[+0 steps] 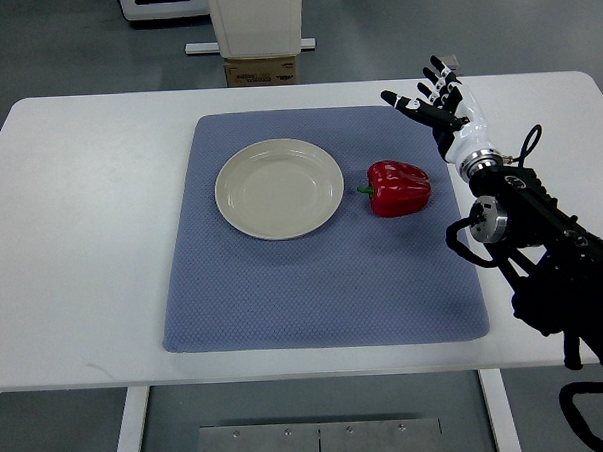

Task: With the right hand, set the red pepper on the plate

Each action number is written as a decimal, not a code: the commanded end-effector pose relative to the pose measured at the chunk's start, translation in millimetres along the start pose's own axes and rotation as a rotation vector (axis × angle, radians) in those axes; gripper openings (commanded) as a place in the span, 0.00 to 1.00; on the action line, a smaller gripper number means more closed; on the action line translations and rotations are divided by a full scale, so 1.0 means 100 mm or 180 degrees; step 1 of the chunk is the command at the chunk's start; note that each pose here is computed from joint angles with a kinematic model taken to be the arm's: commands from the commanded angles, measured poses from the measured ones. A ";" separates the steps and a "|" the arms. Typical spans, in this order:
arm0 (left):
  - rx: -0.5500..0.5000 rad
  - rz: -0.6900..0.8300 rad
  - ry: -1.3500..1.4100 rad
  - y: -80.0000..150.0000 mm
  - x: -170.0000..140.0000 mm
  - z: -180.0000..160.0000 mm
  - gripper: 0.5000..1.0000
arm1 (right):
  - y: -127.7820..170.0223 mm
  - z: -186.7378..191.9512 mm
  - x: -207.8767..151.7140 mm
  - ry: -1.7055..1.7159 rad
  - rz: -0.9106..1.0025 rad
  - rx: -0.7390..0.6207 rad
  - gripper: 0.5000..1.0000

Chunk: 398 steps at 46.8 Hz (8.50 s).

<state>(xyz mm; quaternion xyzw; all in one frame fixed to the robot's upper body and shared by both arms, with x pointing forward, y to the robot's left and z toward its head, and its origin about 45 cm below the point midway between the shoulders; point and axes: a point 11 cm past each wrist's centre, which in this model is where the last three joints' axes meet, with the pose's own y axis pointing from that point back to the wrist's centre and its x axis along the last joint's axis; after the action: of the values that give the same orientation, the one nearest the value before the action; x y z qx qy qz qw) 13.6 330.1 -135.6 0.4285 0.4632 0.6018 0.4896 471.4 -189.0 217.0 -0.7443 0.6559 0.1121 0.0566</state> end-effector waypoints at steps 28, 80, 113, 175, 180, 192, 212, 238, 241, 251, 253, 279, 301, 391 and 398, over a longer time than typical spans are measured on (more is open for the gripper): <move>0.0002 0.0001 0.0000 0.00 0.00 0.00 1.00 | -0.09 -0.30 -0.11 0.1046 -0.0492 0.0045 1.00; 0.0002 0.0001 0.0000 0.00 0.00 0.00 1.00 | 0.13 -0.30 -0.45 0.2915 -0.1692 0.0023 1.00; 0.0002 0.0001 0.0000 0.00 0.00 0.00 1.00 | 0.26 -0.04 -0.21 0.3570 -0.1948 -0.0187 0.98; -0.0003 0.0001 0.0000 0.00 0.00 0.00 1.00 | 0.27 0.15 0.07 0.3841 -0.1860 -0.0380 0.67; -0.0003 0.0001 0.0000 0.00 0.00 0.00 1.00 | 0.27 0.15 0.08 0.3843 -0.1856 -0.0381 0.55; 0.0002 0.0001 0.0000 0.00 0.00 0.00 1.00 | 0.25 0.15 0.09 0.3844 -0.1827 -0.0383 0.00; -0.0003 0.0001 0.0000 0.00 0.00 0.00 1.00 | 0.14 -0.08 0.03 0.3761 -0.1677 -0.0205 0.00; 0.0002 0.0001 0.0000 0.00 0.00 0.00 1.00 | -0.09 -0.20 -0.79 0.3618 -0.1720 0.0124 0.00; -0.0003 0.0001 0.0000 0.00 0.00 0.00 1.00 | -0.07 -0.16 -0.93 0.3589 -0.1791 0.0149 0.00; 0.0002 0.0001 0.0000 0.00 0.00 0.00 1.00 | -0.04 -0.08 -1.22 0.3535 -0.1936 0.0194 0.00; -0.0003 0.0001 0.0000 0.00 0.00 0.00 1.00 | -0.03 -0.05 -1.29 0.3519 -0.1971 0.0202 0.00; -0.0003 0.0001 0.0000 0.00 0.00 0.00 1.00 | 0.05 0.19 -1.48 0.3274 -0.2033 0.0129 0.00; 0.0002 0.0001 0.0000 0.00 0.00 0.00 1.00 | 0.15 0.48 -1.32 0.3106 -0.1990 -0.0070 0.00; -0.0003 0.0001 0.0000 0.00 0.00 0.00 1.00 | -0.22 -0.28 -0.54 0.0704 -0.0321 0.0086 1.00; 0.0002 0.0001 0.0000 0.00 0.00 0.00 1.00 | -0.20 -0.29 -0.29 0.0379 -0.0068 0.0116 1.00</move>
<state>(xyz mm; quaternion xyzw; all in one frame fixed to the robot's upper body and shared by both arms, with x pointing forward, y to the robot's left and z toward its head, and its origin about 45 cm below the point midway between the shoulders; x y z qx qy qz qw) 13.6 330.2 -135.5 0.4285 0.4630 0.6020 0.4896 490.4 -155.6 252.6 -0.7662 0.6409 0.0422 0.0191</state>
